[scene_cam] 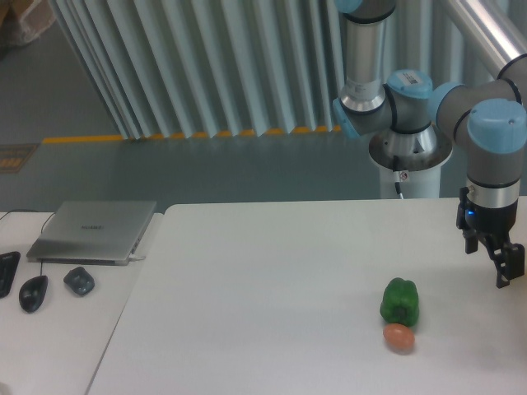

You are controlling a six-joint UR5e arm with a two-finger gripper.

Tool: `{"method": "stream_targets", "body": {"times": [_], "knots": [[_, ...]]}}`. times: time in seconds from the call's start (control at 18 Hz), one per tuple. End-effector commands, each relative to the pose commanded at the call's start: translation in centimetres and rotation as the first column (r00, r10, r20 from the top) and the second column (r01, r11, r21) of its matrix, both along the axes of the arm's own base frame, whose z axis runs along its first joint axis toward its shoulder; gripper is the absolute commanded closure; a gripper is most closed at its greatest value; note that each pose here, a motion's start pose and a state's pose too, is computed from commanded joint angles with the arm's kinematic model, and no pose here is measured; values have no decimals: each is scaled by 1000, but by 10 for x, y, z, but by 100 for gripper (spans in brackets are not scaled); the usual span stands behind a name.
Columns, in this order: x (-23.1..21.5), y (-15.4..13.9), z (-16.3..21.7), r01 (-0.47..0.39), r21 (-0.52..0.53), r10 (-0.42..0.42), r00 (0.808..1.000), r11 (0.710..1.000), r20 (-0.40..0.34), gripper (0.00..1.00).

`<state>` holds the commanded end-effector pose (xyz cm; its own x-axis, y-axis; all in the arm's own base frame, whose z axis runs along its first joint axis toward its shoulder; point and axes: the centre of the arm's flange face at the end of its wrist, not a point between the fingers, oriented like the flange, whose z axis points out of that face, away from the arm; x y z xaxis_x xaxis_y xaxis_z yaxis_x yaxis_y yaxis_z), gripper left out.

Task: Place the red pepper on the table

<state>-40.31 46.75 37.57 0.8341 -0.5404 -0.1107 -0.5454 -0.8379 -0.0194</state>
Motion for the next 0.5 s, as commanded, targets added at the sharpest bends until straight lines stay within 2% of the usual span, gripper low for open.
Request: {"method": "stream_targets", "body": {"times": [0.33, 0.44, 0.5], "knots": [[-1, -1, 0, -4, -2, 4, 1000, 1000, -7, 0], [5, -8, -17, -8, -18, 8, 1000, 1000, 17, 0], [4, -12, -18, -23, -3, 23, 1000, 1000, 0, 0]]}}
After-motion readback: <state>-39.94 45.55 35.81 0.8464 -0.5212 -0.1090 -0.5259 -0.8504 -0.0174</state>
